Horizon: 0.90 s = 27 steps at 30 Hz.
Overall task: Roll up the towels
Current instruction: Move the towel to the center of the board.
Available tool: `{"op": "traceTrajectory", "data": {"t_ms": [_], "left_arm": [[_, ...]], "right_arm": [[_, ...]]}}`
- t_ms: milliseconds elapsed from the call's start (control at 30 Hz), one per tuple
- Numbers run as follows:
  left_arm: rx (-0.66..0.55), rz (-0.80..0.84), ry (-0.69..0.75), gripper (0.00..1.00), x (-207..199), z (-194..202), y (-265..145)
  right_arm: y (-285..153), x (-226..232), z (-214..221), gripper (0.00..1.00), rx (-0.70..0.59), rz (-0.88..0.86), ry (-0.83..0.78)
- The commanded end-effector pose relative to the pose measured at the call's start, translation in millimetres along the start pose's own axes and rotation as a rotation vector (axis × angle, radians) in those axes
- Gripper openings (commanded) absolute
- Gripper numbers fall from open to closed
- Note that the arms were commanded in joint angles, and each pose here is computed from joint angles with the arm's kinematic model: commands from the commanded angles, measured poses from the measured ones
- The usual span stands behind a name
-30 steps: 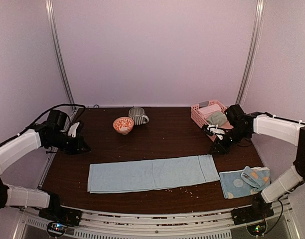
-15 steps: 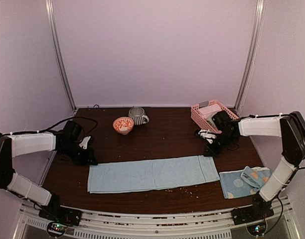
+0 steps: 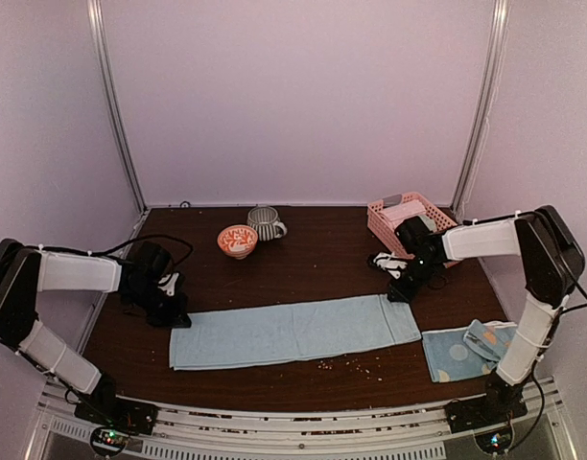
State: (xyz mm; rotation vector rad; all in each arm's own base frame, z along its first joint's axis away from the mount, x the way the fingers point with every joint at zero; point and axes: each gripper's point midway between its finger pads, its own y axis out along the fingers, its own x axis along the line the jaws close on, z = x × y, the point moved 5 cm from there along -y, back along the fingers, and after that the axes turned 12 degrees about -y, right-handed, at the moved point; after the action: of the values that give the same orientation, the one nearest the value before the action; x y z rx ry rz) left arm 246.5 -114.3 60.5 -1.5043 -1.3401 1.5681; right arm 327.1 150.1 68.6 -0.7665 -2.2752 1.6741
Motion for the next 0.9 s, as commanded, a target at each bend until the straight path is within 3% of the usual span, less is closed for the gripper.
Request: {"op": "traceTrajectory", "data": {"t_ms": [0,300,433,567,600,667,733,800,833,867], "left_arm": [[-0.036,-0.148,-0.068,0.00,23.7,1.9,1.8],[-0.138,-0.277,-0.123,0.00,25.7,-21.1,-30.7],[-0.230,-0.142,-0.016,0.00,-14.3,-51.4,-59.8],[-0.434,-0.007,0.099,0.03,-45.9,-76.8,-103.5],[-0.485,0.018,0.130,0.11,-52.0,-80.8,-116.3],[-0.567,0.039,0.166,0.41,-56.4,-83.4,-134.5],[-0.626,0.067,0.180,0.58,-56.4,-82.9,-138.4],[-0.630,0.112,0.199,0.57,-57.9,-79.0,-133.1],[-0.606,0.153,0.237,0.51,-62.9,-75.6,-128.9],[-0.579,0.199,0.286,0.42,-69.2,-72.2,-124.8]], "right_arm": [[15.1,-15.3,-11.3,0.17,0.037,0.044,0.001],[27.6,-47.7,-71.3,0.19,-0.035,0.017,-0.021],[3.1,-60.4,-99.8,0.20,-0.096,0.026,-0.026],[-43.8,-66.3,-123.4,0.24,-0.227,0.065,-0.020],[-55.9,-67.6,-126.4,0.25,-0.257,0.079,-0.011],[-75.7,-70.8,-129.1,0.27,-0.304,0.110,0.016],[-89.4,-75.4,-126.6,0.32,-0.339,0.156,0.057],[-101.3,-79.9,-124.9,0.44,-0.377,0.196,0.106],[-104.5,-79.3,-122.9,0.62,-0.401,0.181,0.133],[-107.6,-77.9,-120.8,0.89,-0.424,0.166,0.157]]}}
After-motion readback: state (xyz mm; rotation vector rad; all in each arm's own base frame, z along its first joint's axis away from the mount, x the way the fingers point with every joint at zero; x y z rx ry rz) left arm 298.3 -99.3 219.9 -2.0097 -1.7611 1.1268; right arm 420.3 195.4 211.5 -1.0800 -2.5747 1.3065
